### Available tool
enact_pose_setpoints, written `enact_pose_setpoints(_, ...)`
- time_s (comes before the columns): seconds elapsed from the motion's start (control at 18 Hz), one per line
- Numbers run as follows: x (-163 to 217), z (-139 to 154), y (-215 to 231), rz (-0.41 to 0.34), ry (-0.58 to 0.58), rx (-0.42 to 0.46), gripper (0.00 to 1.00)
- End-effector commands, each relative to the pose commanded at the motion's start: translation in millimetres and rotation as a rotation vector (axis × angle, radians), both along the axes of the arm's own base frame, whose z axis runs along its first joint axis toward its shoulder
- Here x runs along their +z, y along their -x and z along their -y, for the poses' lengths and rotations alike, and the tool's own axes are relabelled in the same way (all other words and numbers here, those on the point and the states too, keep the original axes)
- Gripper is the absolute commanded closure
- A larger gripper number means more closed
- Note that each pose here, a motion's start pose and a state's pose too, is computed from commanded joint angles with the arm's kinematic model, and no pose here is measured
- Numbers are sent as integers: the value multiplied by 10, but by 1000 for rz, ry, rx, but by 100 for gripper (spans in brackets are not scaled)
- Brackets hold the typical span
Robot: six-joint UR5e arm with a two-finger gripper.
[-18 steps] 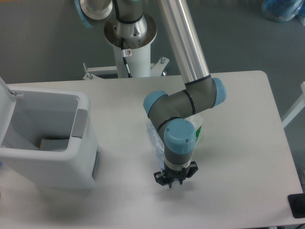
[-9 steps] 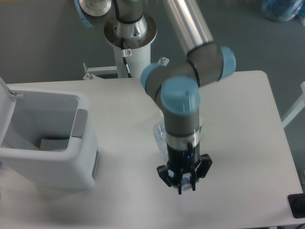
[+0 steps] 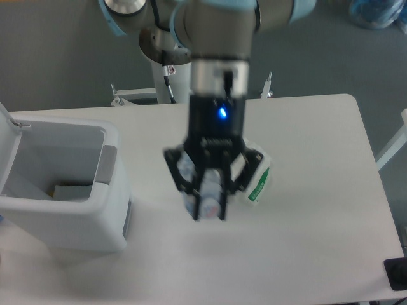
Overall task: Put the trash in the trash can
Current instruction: 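Lift the bottle and carry it over the white trash bin, then lower the bottle into the bin and open the gripper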
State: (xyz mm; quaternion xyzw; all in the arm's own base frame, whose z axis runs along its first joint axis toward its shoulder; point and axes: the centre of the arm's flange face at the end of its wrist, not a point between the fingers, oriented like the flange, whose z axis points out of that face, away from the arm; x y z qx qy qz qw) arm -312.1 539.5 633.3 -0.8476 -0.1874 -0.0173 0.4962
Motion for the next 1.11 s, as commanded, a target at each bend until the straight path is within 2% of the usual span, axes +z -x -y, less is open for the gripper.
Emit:
enact_pose_setpoints(0.22, 164, -180, -495, -43, -48, -85, 73)
enact_pose_setpoints(0.44, 173, -323, -780, -43, -53, -138, 73)
enact_pose_setpoints(0.67, -31, -560, -1167, 58, -32, -166, 73)
enact_pose_setpoints(0.83, -231, -752, -1394, 82, -3, -212, 73)
enact_pose_setpoints(1.11, -580, -893, -1508, 115, 47, -242, 72)
